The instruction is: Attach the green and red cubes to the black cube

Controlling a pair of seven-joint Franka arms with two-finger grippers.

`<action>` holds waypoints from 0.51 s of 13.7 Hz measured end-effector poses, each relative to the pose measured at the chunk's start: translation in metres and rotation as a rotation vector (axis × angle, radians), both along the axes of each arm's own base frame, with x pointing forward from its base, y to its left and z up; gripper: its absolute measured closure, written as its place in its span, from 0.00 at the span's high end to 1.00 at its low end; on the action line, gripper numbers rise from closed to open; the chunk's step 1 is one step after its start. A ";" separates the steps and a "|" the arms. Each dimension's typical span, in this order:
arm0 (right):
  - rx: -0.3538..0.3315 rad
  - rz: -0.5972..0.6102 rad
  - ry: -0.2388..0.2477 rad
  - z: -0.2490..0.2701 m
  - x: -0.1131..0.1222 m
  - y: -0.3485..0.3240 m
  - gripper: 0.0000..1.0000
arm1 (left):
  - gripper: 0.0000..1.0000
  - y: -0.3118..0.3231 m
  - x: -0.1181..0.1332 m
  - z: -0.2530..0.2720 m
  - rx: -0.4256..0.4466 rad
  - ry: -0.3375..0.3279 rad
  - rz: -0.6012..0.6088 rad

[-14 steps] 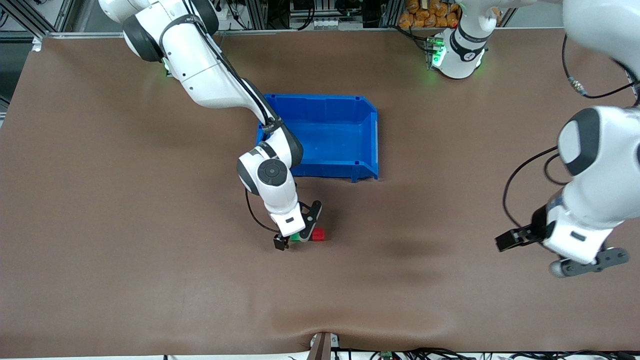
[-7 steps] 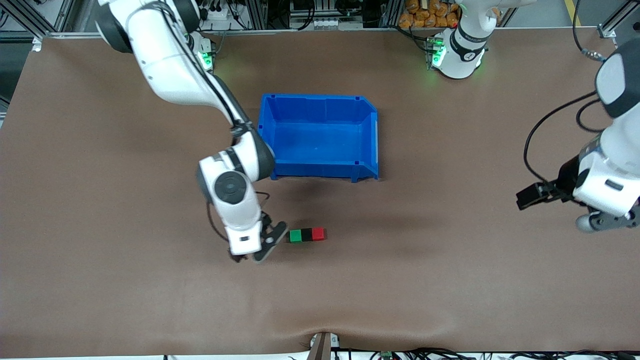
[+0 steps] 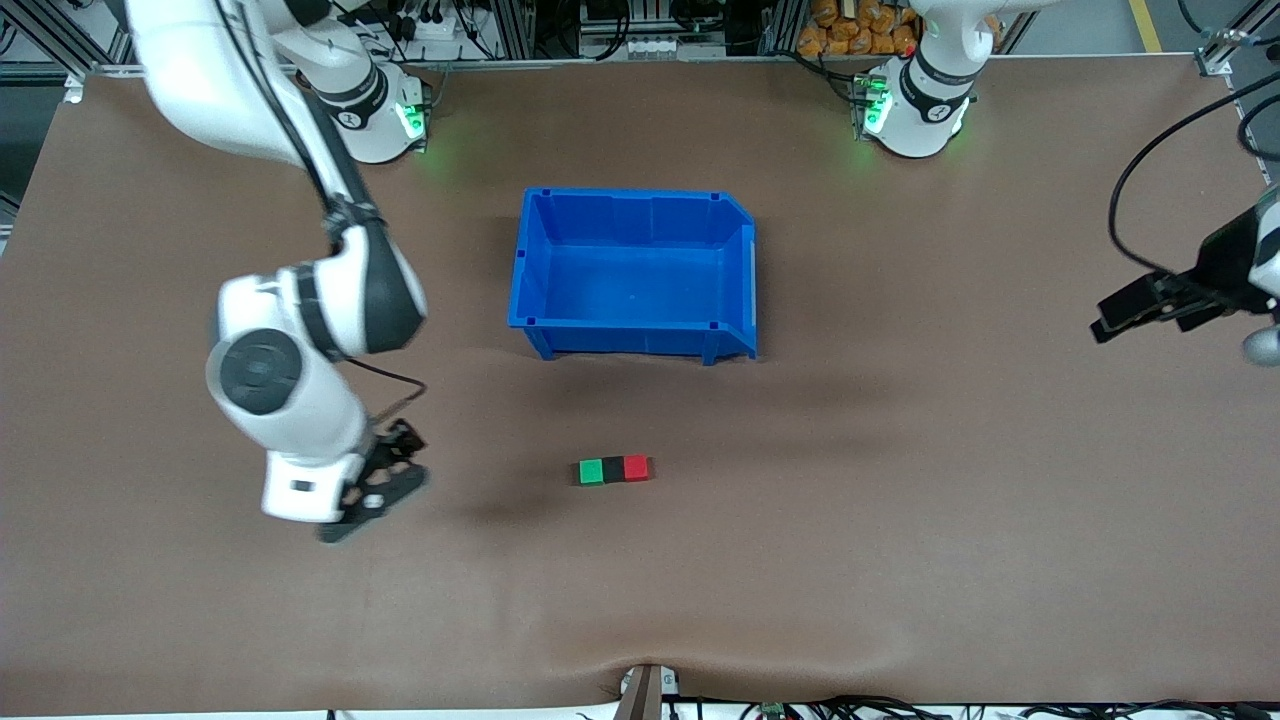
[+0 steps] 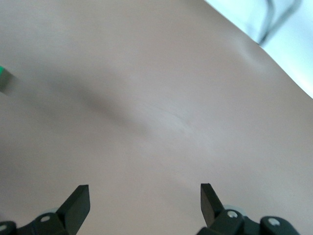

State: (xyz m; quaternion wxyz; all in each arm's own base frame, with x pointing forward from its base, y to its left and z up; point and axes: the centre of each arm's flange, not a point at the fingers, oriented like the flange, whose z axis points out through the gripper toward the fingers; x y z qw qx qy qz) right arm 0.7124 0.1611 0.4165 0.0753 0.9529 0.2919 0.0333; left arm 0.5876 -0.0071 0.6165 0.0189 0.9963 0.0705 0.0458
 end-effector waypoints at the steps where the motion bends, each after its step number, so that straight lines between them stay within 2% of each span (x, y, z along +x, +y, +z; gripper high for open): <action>1: 0.004 -0.046 -0.007 0.013 -0.001 -0.032 1.00 | 1.00 0.005 -0.006 0.002 0.001 -0.001 -0.003; 3: 0.018 -0.142 -0.016 0.036 -0.009 -0.100 1.00 | 1.00 0.007 -0.014 0.007 0.006 0.001 -0.026; 6: 0.139 -0.312 -0.009 0.061 -0.035 -0.187 1.00 | 1.00 0.023 -0.021 0.015 0.015 -0.006 -0.055; 7: 0.158 -0.354 -0.001 0.067 -0.045 -0.209 1.00 | 1.00 0.028 -0.021 0.015 0.017 -0.007 -0.066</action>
